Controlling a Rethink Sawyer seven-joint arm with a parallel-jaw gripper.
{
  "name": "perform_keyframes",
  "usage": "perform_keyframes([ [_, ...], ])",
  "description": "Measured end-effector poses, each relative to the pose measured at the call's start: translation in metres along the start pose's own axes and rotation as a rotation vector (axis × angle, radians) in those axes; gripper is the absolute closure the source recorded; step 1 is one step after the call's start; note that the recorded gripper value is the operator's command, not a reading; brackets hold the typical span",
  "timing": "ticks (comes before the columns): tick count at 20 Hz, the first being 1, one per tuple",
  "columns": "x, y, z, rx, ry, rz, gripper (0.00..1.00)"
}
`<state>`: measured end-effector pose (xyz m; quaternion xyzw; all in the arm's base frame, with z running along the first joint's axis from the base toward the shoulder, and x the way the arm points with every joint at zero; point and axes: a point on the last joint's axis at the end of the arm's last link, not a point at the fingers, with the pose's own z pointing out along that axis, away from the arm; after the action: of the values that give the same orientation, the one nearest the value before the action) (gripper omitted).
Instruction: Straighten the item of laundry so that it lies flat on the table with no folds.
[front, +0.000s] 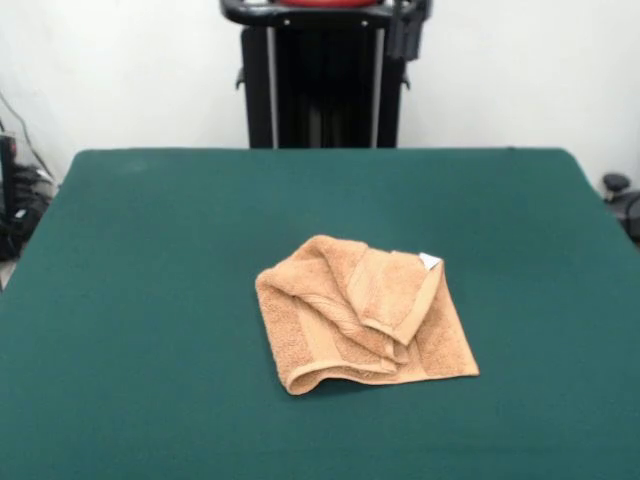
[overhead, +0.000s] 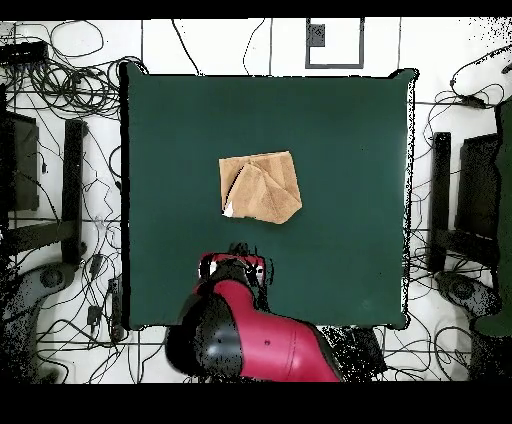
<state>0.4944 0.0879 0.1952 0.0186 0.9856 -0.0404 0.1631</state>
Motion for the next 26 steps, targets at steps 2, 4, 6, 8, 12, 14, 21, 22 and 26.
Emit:
perform_keyframes([
  [2,0.001,-0.007,0.007,0.005,0.001,0.013,1.00],
  [4,0.001,-0.012,0.014,0.009,0.002,0.024,1.00],
  [6,0.003,-0.015,0.021,0.010,0.005,0.030,1.00],
  [8,0.006,-0.014,0.025,0.009,0.010,0.028,1.00],
  [12,0.012,-0.008,0.031,0.005,0.023,0.017,1.00],
  [14,0.015,-0.004,0.034,0.004,0.027,0.006,1.00],
  [21,0.029,0.018,0.035,0.009,0.009,-0.044,1.00],
  [22,0.030,0.018,0.035,0.010,0.009,-0.044,1.00],
  [26,0.035,0.016,0.035,0.013,0.016,-0.039,0.00],
])
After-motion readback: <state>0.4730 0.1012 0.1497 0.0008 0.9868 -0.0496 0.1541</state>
